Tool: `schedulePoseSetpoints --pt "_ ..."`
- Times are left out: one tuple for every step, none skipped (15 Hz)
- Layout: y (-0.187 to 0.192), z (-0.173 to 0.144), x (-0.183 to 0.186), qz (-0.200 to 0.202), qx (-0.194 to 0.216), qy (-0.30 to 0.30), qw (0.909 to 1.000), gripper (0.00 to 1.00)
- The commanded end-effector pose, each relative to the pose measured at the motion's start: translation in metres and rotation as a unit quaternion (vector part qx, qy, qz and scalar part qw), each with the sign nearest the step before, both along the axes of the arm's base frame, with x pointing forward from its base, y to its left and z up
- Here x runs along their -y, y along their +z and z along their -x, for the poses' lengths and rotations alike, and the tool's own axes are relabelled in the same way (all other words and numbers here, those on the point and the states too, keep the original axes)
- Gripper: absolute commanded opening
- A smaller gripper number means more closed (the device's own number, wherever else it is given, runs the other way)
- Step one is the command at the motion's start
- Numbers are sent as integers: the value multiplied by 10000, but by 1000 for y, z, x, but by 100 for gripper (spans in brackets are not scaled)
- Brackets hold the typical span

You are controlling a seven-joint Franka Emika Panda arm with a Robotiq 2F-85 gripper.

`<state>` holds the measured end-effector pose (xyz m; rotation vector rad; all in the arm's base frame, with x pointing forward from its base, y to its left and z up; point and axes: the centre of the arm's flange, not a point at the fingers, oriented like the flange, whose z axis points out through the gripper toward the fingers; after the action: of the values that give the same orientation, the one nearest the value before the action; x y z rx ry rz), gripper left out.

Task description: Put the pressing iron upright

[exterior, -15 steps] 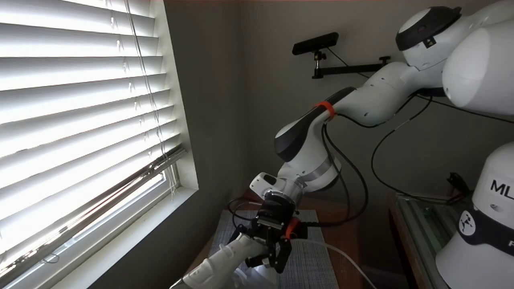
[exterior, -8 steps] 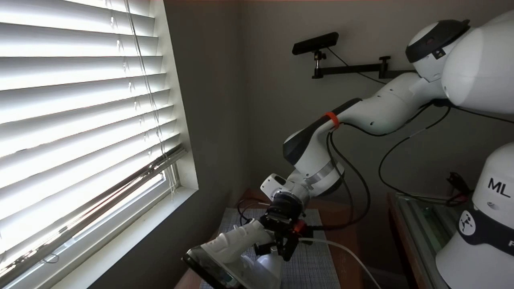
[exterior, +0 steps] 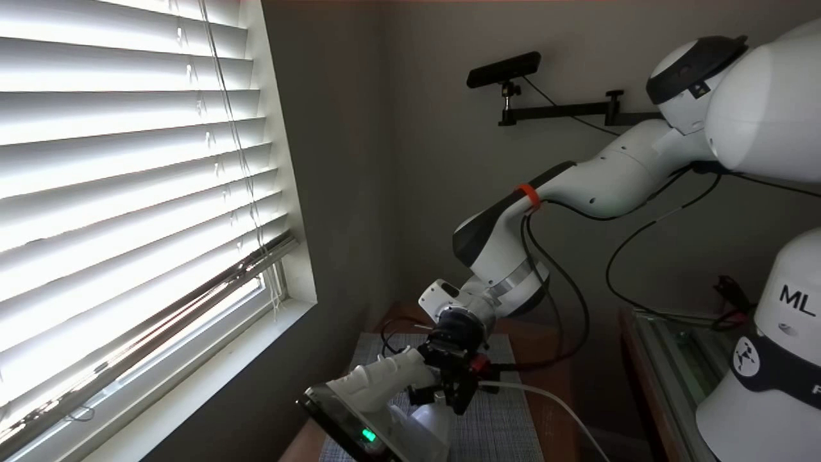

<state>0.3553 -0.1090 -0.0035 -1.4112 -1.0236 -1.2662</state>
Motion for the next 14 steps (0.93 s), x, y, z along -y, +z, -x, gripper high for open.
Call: schedulePoseSetpoints --pt "-11 -1 8 91 7 23 10000 0" --pt "-13 0 9 126 -10 23 9999 0" --pt "-14 1 10 145 -27 20 9999 0" --pt "-14 2 11 150 -35 19 9999 0" --pt "-16 3 12 190 -60 21 9998 0" --pt "-17 3 14 259 -81 -19 9996 0" --pt "-19 5 15 320 -108 -13 9994 0" --pt "-20 6 16 361 -138 -17 9993 0" --pt "-22 8 18 455 -181 -24 9988 0" --pt "-25 9 21 537 -227 -37 9983 0" --pt "-27 10 23 588 -262 -42 9979 0" --pt "-29 11 24 661 -300 -46 9974 0" --pt "-30 11 25 708 -326 -46 9969 0" --pt "-32 12 26 754 -351 -47 9965 0"
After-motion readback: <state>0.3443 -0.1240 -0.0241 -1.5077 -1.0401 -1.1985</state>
